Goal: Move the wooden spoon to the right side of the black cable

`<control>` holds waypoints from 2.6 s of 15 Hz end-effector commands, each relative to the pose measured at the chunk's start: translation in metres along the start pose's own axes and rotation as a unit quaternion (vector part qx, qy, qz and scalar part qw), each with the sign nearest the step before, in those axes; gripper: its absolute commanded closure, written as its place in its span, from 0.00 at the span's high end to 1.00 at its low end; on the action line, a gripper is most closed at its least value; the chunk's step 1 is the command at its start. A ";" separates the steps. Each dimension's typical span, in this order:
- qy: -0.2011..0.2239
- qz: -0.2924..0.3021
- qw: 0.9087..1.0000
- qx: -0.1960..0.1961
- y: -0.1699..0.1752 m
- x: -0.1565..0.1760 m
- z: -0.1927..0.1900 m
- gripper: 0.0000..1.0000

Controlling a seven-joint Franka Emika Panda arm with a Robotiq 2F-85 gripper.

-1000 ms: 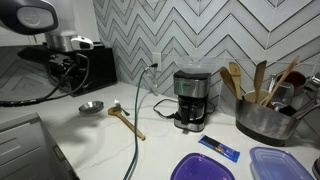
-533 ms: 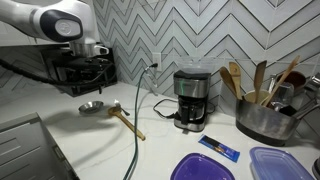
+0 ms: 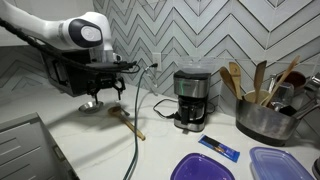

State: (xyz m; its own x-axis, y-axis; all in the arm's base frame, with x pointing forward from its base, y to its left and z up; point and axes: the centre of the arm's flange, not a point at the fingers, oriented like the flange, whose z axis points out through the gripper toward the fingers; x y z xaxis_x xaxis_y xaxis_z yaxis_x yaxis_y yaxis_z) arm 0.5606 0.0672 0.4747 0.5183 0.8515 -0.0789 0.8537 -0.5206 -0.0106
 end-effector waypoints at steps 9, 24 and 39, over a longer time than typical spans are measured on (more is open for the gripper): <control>-0.005 -0.059 0.998 0.037 0.017 -0.003 0.037 1.00; 0.025 -0.166 0.986 0.011 0.042 0.005 0.086 1.00; 0.059 -0.174 0.983 -0.024 0.045 0.023 0.132 0.81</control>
State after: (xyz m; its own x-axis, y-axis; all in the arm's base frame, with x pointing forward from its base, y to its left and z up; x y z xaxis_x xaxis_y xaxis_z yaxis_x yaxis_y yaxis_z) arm 0.6101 0.0579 0.3518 0.2158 0.9763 0.0163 0.9763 -0.2160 0.0129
